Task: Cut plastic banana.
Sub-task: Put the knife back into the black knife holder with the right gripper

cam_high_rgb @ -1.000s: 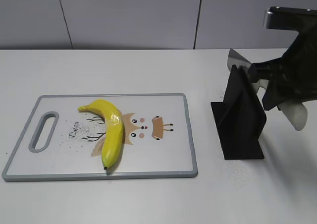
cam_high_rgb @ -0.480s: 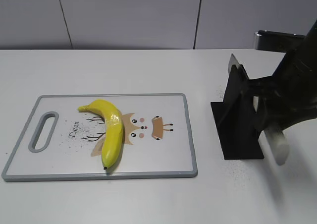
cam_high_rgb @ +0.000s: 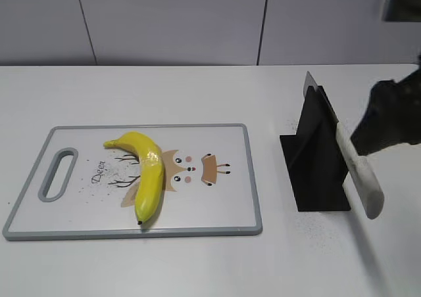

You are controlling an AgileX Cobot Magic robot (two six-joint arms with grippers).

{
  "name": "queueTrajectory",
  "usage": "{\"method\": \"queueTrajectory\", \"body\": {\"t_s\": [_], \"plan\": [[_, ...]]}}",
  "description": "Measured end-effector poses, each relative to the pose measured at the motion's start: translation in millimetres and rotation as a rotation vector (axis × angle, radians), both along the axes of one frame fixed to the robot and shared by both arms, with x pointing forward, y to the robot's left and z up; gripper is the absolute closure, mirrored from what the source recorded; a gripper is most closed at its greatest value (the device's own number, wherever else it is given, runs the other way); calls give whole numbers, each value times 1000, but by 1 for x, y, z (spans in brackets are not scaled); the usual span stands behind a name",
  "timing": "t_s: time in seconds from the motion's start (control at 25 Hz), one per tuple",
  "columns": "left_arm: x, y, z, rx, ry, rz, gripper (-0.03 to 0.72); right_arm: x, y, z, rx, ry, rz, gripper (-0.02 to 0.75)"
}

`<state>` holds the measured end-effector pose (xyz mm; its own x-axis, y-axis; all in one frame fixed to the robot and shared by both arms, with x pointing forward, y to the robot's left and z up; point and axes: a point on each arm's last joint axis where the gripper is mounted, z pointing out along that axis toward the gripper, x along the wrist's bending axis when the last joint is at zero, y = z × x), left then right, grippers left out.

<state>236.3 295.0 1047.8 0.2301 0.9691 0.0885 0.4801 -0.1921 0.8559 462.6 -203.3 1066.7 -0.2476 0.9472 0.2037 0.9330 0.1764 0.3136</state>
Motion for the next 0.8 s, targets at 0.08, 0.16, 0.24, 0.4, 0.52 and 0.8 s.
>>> {"method": "queueTrajectory", "body": {"t_s": [0.08, 0.16, 0.24, 0.4, 0.52, 0.8], "plan": [[0, 0, 0, -2, 1, -1, 97, -21, -8, 12, -5, -75, 44, 153], [0, 0, 0, -2, 1, -1, 97, -40, -17, 14, -22, -141, 73, 153], [0, 0, 0, -2, 2, -2, 97, -62, -27, 10, -31, -198, 83, 153], [0, 0, 0, -2, 2, -2, 97, -100, -44, -8, -65, -256, 91, 153], [0, 0, 0, -3, 2, -2, 97, -129, -56, -17, -67, -326, 90, 153], [0, 0, 0, -3, 4, -2, 97, -182, -76, -11, -8, -551, 76, 158]]}}
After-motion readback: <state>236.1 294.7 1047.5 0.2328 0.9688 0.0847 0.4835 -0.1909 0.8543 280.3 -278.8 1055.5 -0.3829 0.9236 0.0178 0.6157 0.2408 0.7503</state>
